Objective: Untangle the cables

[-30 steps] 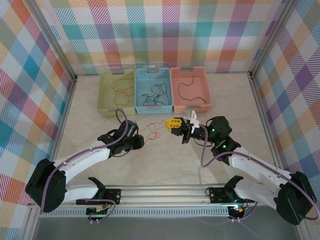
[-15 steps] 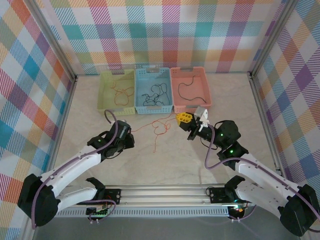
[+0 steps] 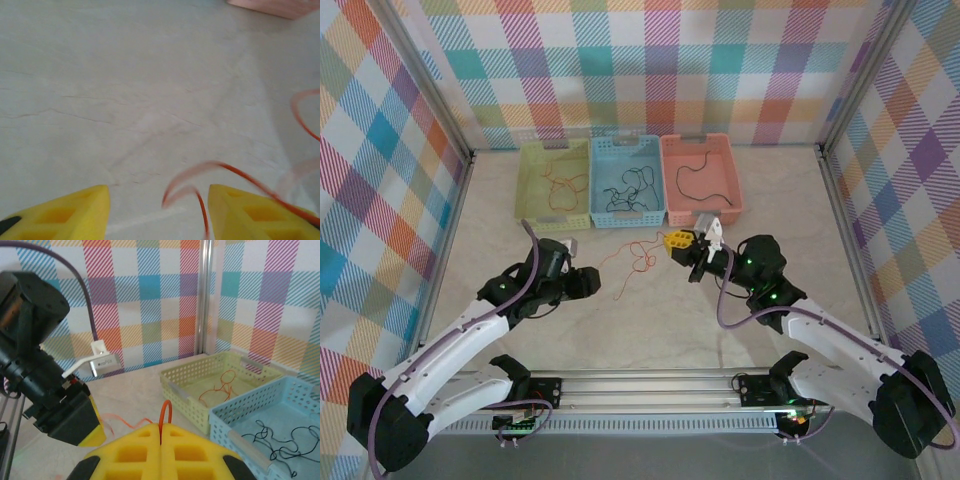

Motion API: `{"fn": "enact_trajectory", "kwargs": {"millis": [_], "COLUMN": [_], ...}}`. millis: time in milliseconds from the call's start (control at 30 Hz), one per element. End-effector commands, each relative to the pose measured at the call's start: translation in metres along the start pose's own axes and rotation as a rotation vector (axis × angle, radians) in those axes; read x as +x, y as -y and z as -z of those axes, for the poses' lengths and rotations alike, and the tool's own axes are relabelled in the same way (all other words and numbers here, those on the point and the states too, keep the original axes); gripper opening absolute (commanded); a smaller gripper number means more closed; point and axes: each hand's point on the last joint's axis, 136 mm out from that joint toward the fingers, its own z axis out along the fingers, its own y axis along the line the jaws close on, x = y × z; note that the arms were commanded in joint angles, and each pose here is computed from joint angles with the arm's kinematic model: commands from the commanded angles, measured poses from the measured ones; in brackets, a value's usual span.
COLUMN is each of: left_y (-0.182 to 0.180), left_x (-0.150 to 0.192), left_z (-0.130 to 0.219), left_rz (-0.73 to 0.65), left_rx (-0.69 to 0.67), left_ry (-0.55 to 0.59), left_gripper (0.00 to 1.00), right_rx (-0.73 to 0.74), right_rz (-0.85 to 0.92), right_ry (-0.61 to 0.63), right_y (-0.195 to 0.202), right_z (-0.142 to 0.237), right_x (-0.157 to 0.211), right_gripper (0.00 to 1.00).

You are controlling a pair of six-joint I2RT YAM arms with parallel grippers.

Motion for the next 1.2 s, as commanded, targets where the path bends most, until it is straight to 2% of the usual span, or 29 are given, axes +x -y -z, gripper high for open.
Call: {"fn": "enact_trajectory", "kwargs": {"millis": [0, 100, 200, 333, 500, 600, 833, 933, 1167], "left_y": [0.021, 0.007, -0.005, 0.060, 0.111, 0.131, 0.156, 0.163, 0.174], "left_x": [0.009, 0.013, 0.000, -0.033, -0.069, -0.078, -0.076, -0.073, -0.061], "left_z": [0.014, 0.021, 0.028, 0.037, 0.044, 0.045, 0.047, 0.048, 0.048], "left_rz": [-0.029, -0.031, -0.012, -0.105, -0.365, -0.466, -0.600, -0.661, -0.737], "left_rx": [0.090, 0.008, -0.056, 0.253, 0.382, 0.448, 0.555, 0.593, 0.667], "left_ry": [-0.083, -0.100, -0.012, 0.120, 0.245, 0.287, 0.277, 0.305, 0.303], "left_gripper": [0.61, 0.63, 0.63, 0.63, 0.62, 0.64, 0.65, 0.65, 0.64], "right_rx": [-0.031, -0.008, -0.001, -0.022, -0.059, -0.123, -0.181, -0.207, -0.224], "right_rz": [0.009, 0.004, -0.001, -0.031, -0.072, -0.096, -0.124, -0.130, -0.136], "right_ry": [0.035, 0.029, 0.027, 0.017, 0.020, 0.014, 0.013, 0.012, 0.014], "right_y": [-0.004, 0.000, 0.002, 0.000, -0.006, -0.016, -0.024, -0.028, -0.030], "right_z": [-0.001, -0.001, -0.002, -0.005, -0.005, -0.007, -0.008, -0.008, -0.009], "right_x": [-0.018, -0.017, -0.016, -0.015, -0.019, -0.024, -0.029, -0.030, -0.031], "right_gripper": [0.00, 0.00, 0.00, 0.00, 0.00, 0.00, 0.00, 0.00, 0.00]}}
